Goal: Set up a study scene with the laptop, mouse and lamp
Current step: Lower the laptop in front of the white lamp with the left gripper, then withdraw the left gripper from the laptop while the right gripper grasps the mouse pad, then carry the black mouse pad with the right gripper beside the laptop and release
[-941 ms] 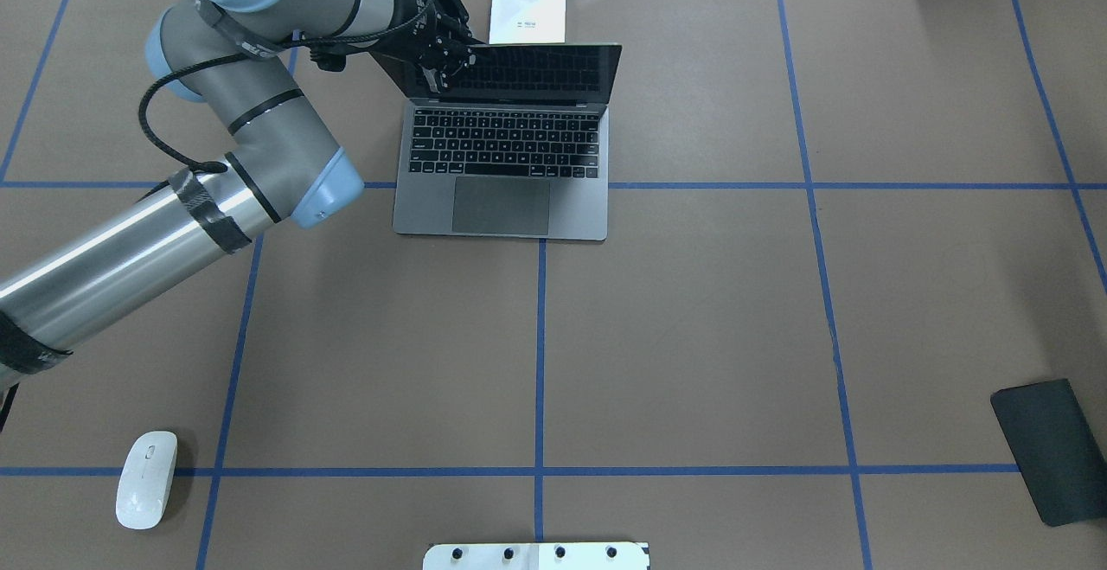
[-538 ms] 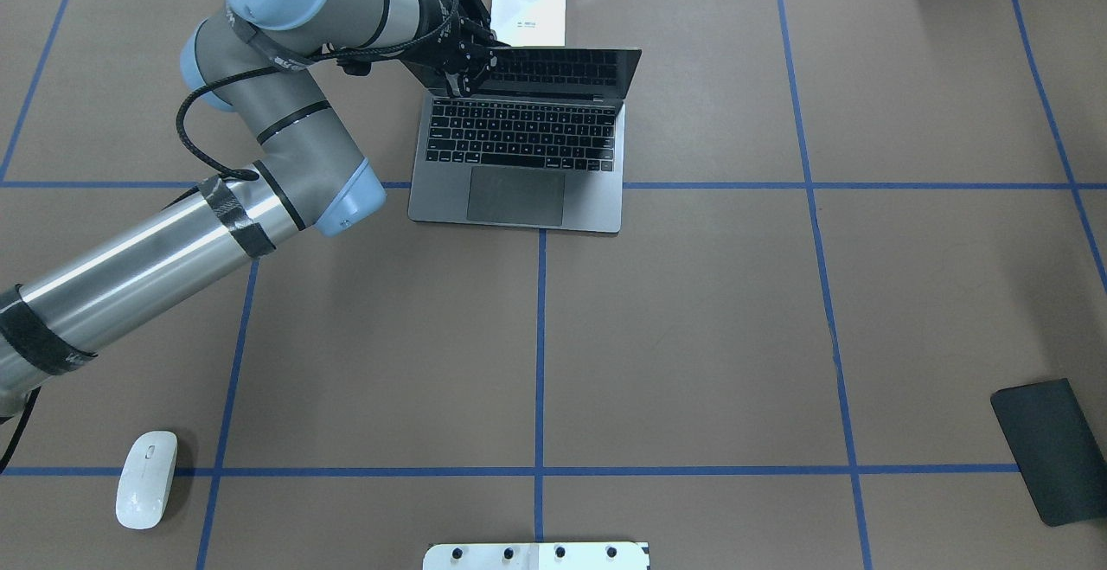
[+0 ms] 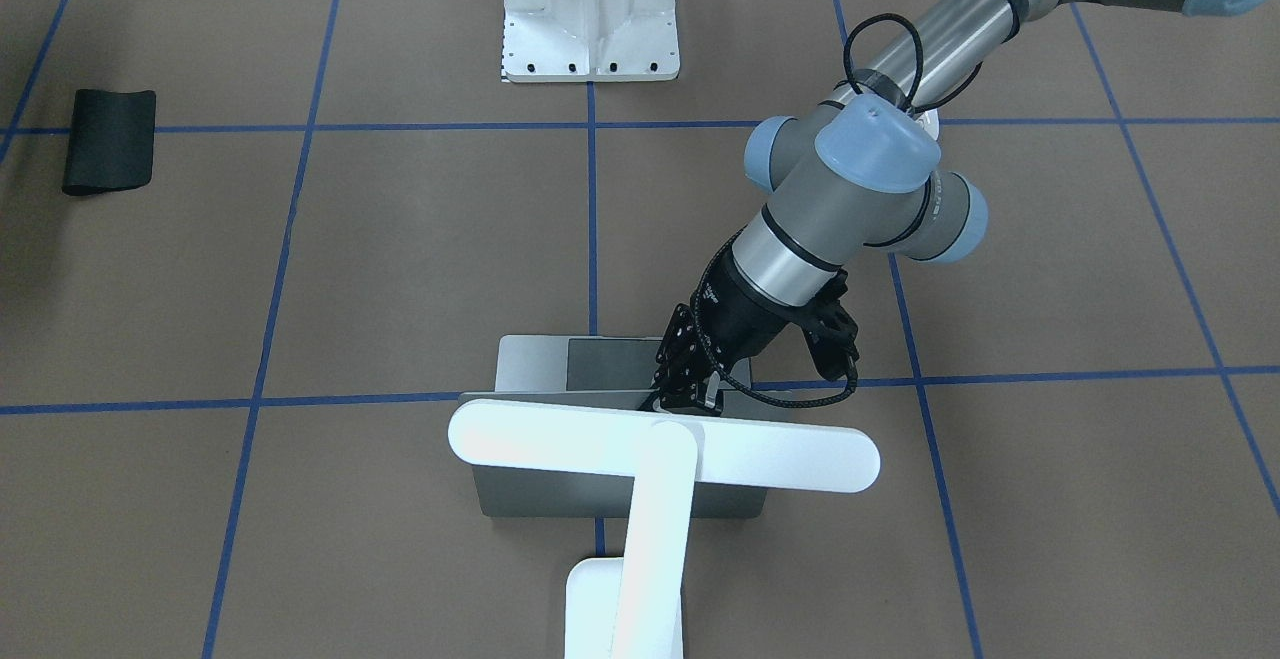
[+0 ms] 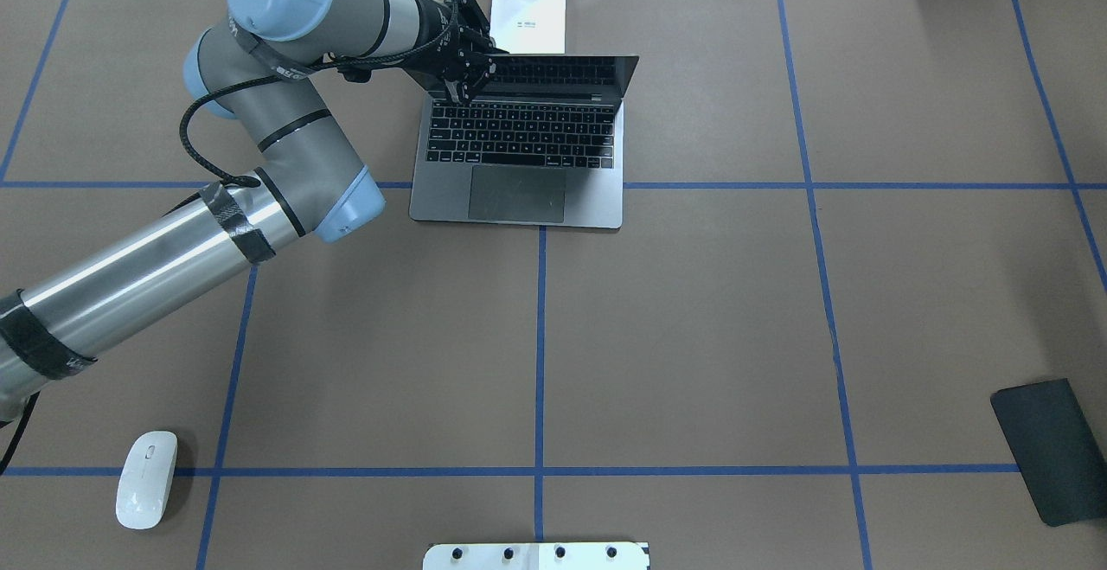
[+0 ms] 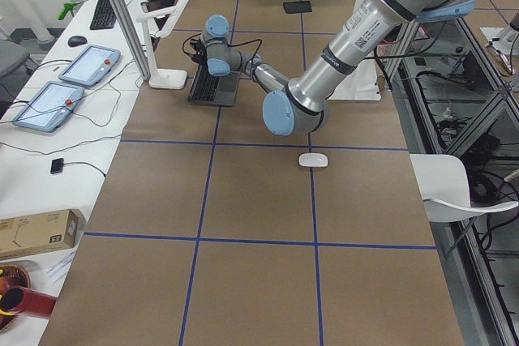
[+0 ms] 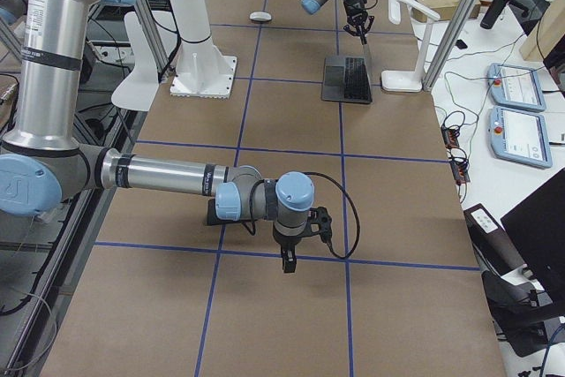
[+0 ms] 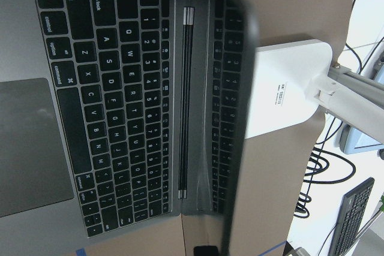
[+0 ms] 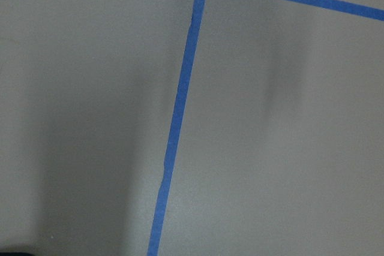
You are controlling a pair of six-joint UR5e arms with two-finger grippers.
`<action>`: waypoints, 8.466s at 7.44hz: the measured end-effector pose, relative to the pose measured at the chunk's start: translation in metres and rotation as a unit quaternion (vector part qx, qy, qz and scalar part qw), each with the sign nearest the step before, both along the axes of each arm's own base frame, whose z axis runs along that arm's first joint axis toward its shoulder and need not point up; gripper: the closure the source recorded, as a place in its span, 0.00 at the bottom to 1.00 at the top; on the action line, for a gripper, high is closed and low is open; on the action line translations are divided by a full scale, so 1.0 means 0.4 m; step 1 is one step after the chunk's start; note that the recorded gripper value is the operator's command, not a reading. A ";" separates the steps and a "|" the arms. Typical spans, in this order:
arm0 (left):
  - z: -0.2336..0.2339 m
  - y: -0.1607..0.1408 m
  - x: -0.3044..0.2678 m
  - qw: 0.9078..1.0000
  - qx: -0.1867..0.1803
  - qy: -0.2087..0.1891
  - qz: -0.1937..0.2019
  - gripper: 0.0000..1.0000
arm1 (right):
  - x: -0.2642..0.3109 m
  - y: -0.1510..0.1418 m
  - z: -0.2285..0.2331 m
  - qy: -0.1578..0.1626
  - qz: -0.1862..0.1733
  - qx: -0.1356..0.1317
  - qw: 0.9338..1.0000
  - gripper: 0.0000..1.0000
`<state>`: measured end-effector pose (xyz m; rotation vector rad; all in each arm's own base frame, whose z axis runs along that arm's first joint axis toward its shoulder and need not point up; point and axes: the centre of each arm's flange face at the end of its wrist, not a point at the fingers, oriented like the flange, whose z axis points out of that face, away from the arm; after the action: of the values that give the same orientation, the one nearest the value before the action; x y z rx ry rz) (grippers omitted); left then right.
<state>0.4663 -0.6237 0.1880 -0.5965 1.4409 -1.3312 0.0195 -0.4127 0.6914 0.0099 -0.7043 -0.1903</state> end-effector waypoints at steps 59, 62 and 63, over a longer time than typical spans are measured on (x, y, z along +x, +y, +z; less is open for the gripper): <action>1.332 0.409 -1.138 0.711 0.534 -0.342 0.304 0.00 | -0.796 -0.431 -1.072 -0.076 0.122 -0.078 0.987 1.00; 1.325 0.407 -1.142 0.710 0.535 -0.343 0.301 0.00 | -0.818 -0.471 -1.128 -0.071 0.134 -0.066 0.986 0.18; 1.323 0.407 -1.143 0.711 0.535 -0.344 0.301 0.00 | -0.819 -0.475 -1.127 -0.068 0.135 -0.064 0.986 0.00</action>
<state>0.0091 -0.4610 0.7173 0.2321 0.9829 -0.0044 -0.3082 -0.6028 0.2408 -0.0049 -0.8421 0.1166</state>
